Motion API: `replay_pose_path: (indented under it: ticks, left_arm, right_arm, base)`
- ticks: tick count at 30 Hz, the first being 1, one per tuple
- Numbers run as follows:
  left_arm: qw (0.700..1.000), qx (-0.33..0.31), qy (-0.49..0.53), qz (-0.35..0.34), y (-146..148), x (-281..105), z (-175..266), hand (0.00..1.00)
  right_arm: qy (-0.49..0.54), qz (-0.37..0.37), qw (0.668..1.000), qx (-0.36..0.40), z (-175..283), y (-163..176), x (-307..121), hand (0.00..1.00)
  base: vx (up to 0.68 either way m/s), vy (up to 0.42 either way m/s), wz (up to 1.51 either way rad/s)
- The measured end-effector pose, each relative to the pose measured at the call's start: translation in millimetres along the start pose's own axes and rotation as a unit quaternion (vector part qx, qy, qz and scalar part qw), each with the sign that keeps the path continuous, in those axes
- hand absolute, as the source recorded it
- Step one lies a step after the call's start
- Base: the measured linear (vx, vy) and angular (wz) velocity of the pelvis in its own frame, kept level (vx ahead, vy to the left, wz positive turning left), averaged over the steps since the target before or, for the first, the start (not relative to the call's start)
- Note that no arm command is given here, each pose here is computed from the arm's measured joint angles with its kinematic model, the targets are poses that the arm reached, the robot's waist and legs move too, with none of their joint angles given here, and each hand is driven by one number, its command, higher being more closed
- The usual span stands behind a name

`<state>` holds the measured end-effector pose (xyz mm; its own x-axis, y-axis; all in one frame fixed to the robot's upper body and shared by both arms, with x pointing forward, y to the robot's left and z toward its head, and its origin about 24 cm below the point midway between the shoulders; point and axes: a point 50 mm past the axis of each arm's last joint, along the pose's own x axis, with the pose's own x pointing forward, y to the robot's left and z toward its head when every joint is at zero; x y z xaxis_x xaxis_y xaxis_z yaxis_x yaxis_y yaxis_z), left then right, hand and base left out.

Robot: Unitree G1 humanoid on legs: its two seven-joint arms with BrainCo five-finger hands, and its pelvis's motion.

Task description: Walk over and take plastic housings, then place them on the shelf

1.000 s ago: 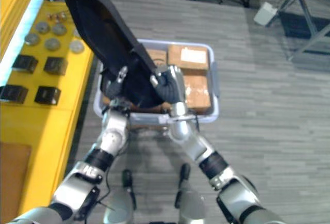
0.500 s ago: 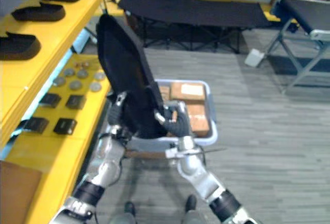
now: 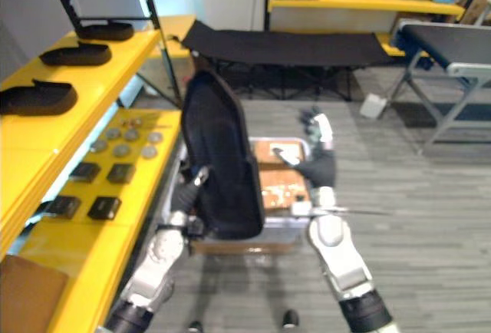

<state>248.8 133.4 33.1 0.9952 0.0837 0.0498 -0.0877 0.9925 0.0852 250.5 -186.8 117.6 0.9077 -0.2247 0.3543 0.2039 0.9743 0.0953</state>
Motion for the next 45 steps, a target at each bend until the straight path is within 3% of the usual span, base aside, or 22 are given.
replay_pose_path:
  ticks: [6,12,17,21,25,33,37,45]
  left_arm:
    - [0.996,-0.008,0.004,0.087,28,-5,-2,1.0]
    - [0.994,-0.023,-0.017,0.105,33,-8,5,1.0]
    - [0.981,-0.09,-0.09,0.145,46,-23,32,1.0]
    - [0.966,-0.108,-0.153,0.179,64,-31,54,1.0]
    - [0.945,-0.073,-0.187,0.259,98,-51,64,1.0]
    - [0.905,-0.017,-0.19,0.38,144,-90,68,1.0]
    - [0.906,-0.02,-0.156,0.394,146,-104,56,1.0]
    - [0.933,-0.015,-0.143,0.331,143,-117,51,1.0]
  right_arm:
    - [0.038,-0.073,0.997,-0.009,-11,-36,-18,0.0]
    - [0.056,-0.107,0.993,-0.002,-18,-46,-28,0.0]
    - [0.116,-0.143,0.983,0.004,-34,-64,-62,0.0]
    - [0.118,-0.114,0.986,0.029,-36,-59,-66,0.0]
    - [0.102,-0.049,0.99,0.079,-36,-43,-65,0.0]
    - [0.136,0.106,0.98,0.1,-64,28,-50,0.0]
    - [0.129,0.143,0.976,0.102,-64,48,-39,0.0]
    - [0.126,0.115,0.981,0.087,-67,45,-26,0.0]
  base:
    - [0.01,0.008,-0.02]
    - [0.0,0.011,-0.09]
    - [0.01,0.005,-0.03]
    - [0.0,0.0,0.0]
    - [-0.01,0.007,0.08]
    - [0.01,-0.001,0.55]
    - [0.06,-0.02,0.85]
    - [0.03,0.013,0.92]
